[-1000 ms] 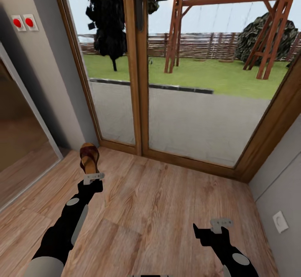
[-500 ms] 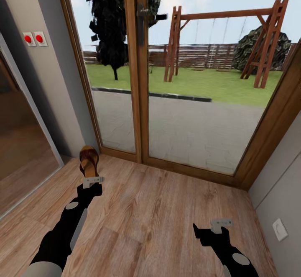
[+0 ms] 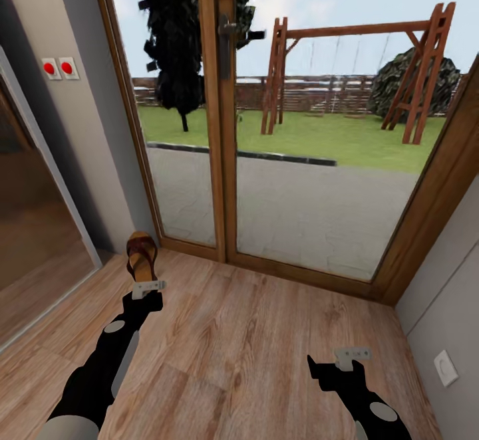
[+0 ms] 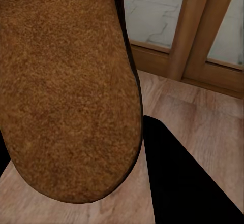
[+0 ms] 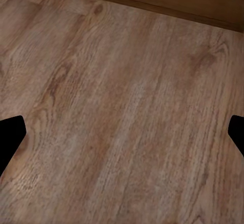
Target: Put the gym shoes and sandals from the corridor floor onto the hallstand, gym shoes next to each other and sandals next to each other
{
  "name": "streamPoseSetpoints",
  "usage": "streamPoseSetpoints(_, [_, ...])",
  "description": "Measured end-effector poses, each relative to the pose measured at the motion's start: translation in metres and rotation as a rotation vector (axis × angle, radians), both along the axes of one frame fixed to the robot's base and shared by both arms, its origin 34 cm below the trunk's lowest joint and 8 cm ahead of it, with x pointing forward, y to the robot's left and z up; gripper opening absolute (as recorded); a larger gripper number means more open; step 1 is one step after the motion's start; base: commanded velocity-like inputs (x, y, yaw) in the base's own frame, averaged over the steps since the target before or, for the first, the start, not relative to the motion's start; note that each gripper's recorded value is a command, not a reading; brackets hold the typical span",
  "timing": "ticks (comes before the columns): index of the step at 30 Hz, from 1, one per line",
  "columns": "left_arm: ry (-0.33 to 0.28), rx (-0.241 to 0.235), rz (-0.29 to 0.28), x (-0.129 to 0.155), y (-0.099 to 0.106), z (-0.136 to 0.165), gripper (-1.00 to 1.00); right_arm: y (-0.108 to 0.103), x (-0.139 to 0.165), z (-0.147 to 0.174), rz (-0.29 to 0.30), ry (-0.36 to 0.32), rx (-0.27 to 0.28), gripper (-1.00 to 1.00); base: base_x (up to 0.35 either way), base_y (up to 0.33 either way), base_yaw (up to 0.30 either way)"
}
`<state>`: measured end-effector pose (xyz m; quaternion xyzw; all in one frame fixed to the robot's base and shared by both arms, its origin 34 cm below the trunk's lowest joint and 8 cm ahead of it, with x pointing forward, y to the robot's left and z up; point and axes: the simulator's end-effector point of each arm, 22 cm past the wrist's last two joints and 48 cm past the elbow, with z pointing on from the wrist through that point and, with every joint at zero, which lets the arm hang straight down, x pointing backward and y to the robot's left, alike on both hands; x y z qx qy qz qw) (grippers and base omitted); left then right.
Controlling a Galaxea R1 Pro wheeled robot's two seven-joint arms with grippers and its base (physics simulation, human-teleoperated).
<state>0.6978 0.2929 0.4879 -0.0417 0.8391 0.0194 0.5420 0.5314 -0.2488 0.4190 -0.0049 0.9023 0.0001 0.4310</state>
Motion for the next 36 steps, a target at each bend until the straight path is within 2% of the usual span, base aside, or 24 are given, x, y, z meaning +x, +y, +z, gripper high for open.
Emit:
streamPoseSetpoints(14, [0.0,-0.003,0.0,-0.0002,-0.0009,0.0004,-1.0,0.0009,0.0,0.0005,0.003,-0.001,0.002,1.0,0.309,0.0,0.007])
streamPoseSetpoints(19, [0.001,-0.003,-0.001,-0.0002,-0.0014,0.0002,-1.0,0.001,0.0,0.0004,0.004,-0.001,0.002,1.0,0.267,0.0,0.241])
streamPoseSetpoints(36, [-0.002,-0.006,-0.004,-0.0005,-0.0029,-0.0006,-1.0,0.001,-0.0001,-0.0002,0.004,0.0,0.002,1.0,0.01,0.0,0.291])
